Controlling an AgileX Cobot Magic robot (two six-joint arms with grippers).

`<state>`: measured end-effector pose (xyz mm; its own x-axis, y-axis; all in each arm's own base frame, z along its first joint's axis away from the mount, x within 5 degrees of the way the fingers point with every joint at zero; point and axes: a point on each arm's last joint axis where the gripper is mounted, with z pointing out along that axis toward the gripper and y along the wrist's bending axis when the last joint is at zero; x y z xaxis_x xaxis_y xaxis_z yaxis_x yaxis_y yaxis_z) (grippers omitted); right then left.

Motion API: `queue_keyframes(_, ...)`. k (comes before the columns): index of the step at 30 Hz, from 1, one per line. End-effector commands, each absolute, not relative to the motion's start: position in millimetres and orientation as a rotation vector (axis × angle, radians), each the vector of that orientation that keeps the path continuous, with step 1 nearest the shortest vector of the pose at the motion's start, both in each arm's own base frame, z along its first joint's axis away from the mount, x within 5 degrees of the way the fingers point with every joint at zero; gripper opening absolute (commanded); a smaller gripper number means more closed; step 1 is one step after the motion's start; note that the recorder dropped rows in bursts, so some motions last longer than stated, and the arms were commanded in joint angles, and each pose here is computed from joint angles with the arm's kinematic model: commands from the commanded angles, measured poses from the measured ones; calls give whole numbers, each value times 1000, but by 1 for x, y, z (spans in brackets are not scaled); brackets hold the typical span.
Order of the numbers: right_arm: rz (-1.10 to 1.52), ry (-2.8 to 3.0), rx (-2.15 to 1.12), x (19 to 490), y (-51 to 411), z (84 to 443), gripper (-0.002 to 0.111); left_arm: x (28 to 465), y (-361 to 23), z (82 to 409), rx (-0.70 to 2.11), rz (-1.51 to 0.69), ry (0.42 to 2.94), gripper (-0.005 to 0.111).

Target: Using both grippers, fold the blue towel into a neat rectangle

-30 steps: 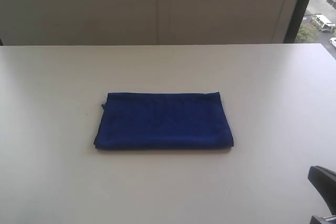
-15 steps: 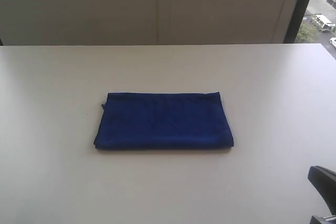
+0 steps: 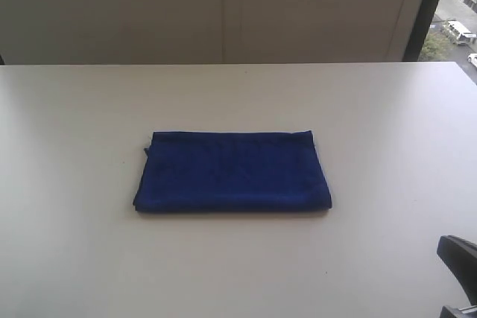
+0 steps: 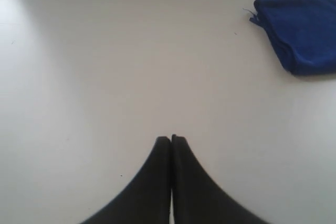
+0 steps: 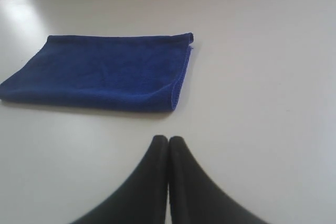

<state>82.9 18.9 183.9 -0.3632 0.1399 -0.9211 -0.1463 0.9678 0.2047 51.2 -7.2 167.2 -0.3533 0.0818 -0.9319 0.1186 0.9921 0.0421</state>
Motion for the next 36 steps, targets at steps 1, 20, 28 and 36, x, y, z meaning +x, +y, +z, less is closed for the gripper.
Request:
queue_keyframes(1,295,1927,6,83,18,181,0,51,-7,165,100,-65,1946,0)
queue_keyframes(20,295,1927,6,83,18,181,0,51,-3,165,50,-35,1945,0)
queue_keyframes(28,295,1927,6,83,18,181,0,51,-3,165,76,-17,1944,0)
queue_keyframes(36,295,1927,6,83,18,181,0,51,-3,165,79,-15,1944,0)
